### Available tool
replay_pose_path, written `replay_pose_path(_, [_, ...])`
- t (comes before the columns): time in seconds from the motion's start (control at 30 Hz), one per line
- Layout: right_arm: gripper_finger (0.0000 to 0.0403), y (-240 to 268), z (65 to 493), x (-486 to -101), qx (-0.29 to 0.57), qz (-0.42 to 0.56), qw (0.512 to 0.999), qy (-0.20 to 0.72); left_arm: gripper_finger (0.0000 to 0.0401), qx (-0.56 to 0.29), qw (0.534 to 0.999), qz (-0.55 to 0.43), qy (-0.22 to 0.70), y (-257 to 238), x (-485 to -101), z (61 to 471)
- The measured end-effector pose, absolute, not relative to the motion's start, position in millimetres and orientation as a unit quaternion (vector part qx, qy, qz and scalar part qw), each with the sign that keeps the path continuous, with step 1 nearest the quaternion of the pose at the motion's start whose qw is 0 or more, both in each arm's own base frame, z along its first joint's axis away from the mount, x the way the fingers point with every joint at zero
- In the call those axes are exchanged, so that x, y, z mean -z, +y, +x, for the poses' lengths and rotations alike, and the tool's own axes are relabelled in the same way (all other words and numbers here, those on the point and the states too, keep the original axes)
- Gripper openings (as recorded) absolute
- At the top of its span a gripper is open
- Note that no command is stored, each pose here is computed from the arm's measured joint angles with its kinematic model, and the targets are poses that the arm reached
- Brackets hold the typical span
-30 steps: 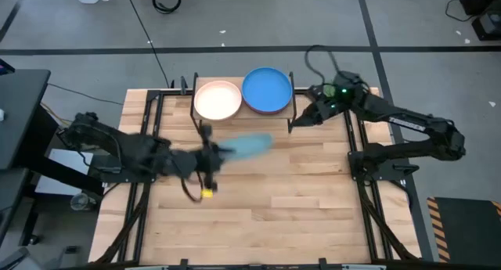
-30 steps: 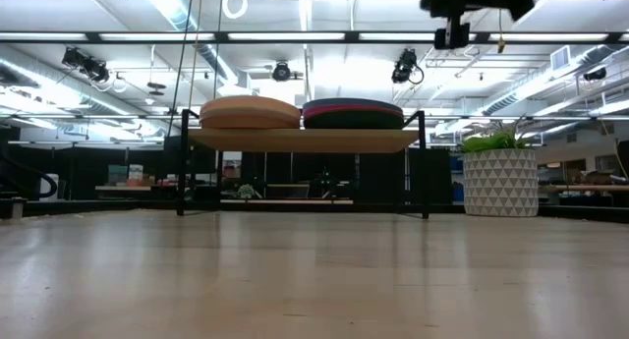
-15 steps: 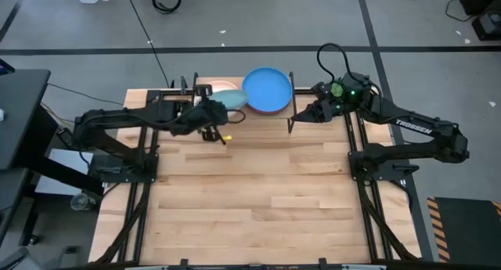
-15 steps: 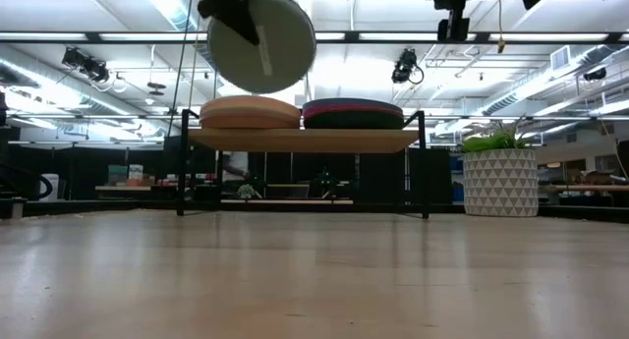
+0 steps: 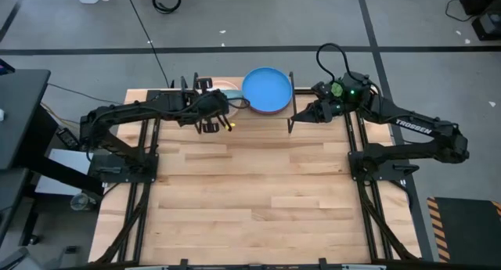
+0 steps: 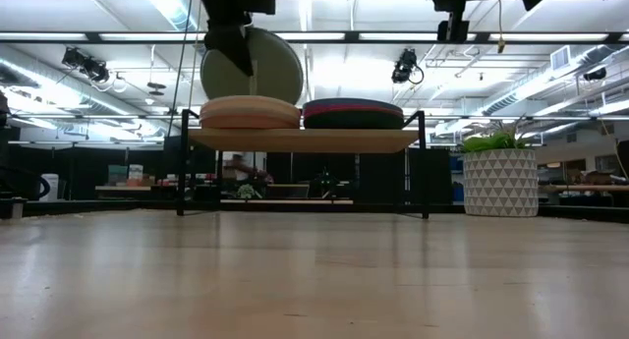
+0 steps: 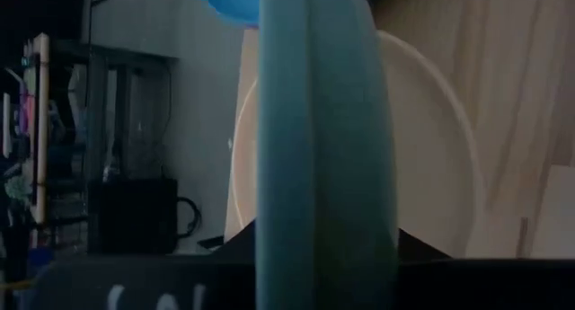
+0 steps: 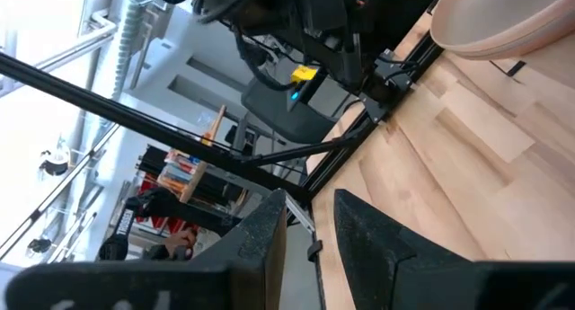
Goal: Place and stack plates onto a shelf
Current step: Stack the light blue plate on top of the light orange plate on the shelf, then return to Home Position
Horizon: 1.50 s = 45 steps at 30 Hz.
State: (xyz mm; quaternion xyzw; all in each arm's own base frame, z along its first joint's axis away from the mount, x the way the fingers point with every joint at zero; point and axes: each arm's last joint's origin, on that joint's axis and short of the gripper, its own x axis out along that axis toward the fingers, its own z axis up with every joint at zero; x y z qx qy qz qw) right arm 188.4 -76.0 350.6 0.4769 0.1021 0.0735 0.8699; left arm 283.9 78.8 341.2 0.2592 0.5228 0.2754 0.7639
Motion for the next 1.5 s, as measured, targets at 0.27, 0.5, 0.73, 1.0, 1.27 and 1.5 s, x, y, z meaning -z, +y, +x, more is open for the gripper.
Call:
replay_pose_path(0.27, [0.0103, -76.7, 187.7, -350.6, -0.08, 0.476, 0.87, 0.105, 0.0148, -0.268, 0.804, 0.179, 0.499, 79.6, -342.4, 282.4])
replay_pose_path(0.5, [0.0103, -76.5, 187.7, -350.4, -0.083, 0.475, 0.869, 0.107, 0.0218, -0.204, 0.858, 0.059, 0.467, 74.6, -349.4, 279.2])
replay_pose_path(0.73, [0.0103, -76.4, 187.5, -349.4, -0.082, 0.477, 0.868, 0.112, 0.0216, -0.174, 0.886, -0.062, 0.426, 77.9, -360.9, 272.6])
replay_pose_path(1.0, [0.0103, -68.2, 170.6, -354.1, -0.061, 0.441, 0.889, 0.104, 0.0178, -0.075, 0.937, -0.14, 0.312, 44.8, -384.6, 271.3])
replay_pose_path(1.27, [0.0103, -54.2, 126.5, -352.9, 0.053, 0.323, 0.942, 0.074, 0.0133, -0.092, 0.968, -0.148, 0.179, 5.3, -357.0, 243.8])
replay_pose_path(1.5, [0.0103, -51.4, 115.7, -315.3, 0.059, 0.31, 0.947, 0.065, 0.0108, -0.085, 0.97, -0.222, 0.051, 2.1, -312.4, 217.5])
